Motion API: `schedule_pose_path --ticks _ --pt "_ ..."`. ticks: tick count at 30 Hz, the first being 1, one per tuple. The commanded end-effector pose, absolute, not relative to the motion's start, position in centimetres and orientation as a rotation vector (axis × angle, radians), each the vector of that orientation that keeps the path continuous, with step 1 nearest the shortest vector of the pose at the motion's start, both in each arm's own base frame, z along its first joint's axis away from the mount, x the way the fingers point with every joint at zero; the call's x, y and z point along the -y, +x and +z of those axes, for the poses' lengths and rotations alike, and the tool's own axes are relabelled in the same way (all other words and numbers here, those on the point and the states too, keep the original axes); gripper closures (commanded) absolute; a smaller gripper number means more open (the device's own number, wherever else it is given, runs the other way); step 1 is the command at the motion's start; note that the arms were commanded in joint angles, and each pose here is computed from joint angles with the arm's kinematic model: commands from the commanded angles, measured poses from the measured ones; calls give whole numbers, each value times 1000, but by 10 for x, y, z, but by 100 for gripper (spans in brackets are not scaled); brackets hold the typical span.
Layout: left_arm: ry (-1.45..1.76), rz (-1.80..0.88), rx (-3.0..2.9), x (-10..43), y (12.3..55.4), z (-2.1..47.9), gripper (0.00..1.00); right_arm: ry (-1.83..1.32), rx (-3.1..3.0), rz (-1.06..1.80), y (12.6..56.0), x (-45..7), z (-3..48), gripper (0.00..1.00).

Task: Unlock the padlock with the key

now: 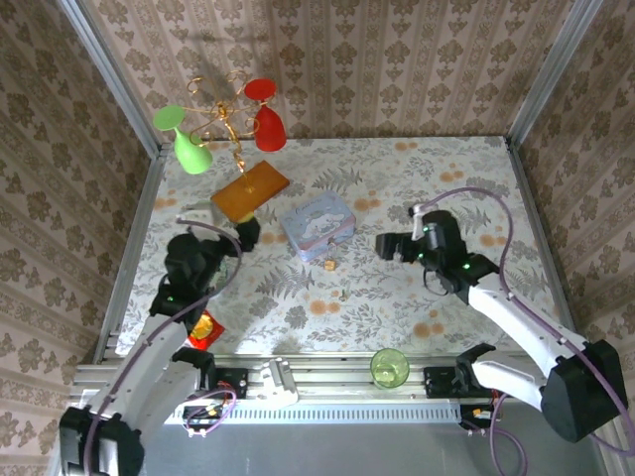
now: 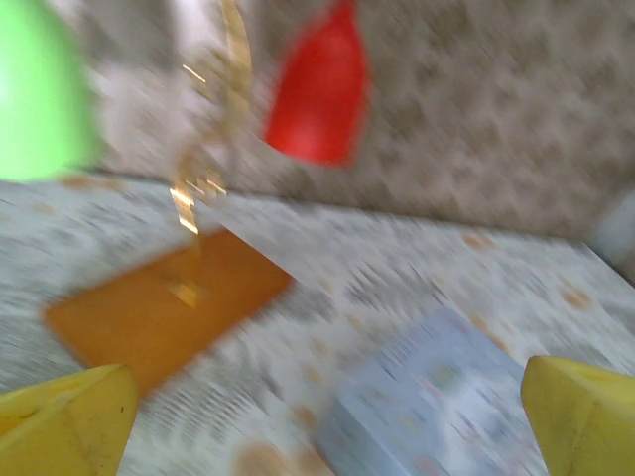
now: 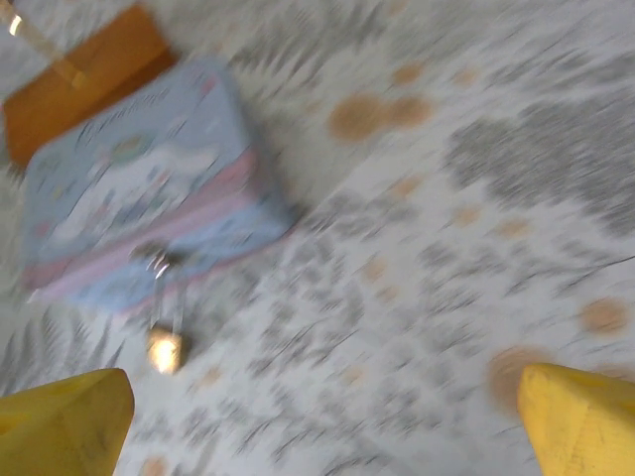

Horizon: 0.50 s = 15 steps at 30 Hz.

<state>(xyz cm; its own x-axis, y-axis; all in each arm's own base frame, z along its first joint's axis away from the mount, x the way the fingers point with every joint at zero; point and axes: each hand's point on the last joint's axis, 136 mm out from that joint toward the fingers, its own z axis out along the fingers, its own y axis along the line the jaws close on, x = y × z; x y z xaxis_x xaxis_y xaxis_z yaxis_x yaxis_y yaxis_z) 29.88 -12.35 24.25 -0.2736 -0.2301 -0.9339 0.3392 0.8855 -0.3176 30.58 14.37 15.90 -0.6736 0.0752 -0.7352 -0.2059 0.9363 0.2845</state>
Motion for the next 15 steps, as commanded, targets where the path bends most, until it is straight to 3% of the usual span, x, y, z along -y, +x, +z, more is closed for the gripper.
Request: schedule_pose_path --ticks 1,9,15 --pt "146 -570 -1940 152 275 216 0 -112 -2401 409 285 -170 136 0" --pt "305 -654 -2062 215 242 185 2 -293 -2502 288 263 -232 94 5" --pt "305 -714 -2083 234 229 173 5 -382 -2570 273 247 -263 67 15"
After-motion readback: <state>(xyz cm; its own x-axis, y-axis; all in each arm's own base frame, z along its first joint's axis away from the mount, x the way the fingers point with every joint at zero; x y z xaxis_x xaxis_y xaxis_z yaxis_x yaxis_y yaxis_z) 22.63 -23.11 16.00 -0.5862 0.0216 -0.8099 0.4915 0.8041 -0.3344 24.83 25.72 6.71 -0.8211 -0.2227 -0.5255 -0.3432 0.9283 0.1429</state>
